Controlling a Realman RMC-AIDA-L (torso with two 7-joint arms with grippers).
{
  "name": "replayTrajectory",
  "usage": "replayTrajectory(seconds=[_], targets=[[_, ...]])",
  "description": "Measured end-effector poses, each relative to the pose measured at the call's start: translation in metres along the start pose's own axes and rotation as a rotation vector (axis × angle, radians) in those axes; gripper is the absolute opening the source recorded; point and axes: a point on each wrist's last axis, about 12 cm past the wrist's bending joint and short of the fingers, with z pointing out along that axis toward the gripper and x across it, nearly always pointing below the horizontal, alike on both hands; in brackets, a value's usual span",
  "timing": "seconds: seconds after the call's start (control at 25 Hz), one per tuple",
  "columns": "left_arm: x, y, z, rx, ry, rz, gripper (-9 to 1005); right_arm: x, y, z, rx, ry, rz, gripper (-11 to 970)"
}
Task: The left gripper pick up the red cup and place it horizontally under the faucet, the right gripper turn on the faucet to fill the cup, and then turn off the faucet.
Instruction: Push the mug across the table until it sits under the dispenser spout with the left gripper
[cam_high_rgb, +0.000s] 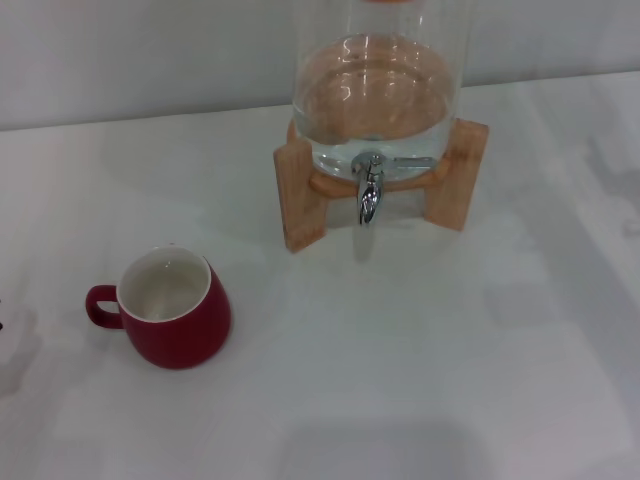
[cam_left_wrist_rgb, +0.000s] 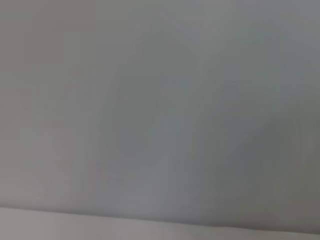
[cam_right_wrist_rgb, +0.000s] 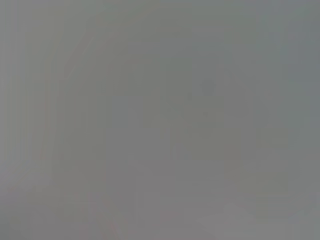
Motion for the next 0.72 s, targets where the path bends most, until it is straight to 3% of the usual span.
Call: replayTrajectory(seconds=[0.72], targets=[[-0.007,0.013,0.014,0.013,0.041,0.146,861,0.002,0.003,-0.001,-0.012,0.008,0.017,810]])
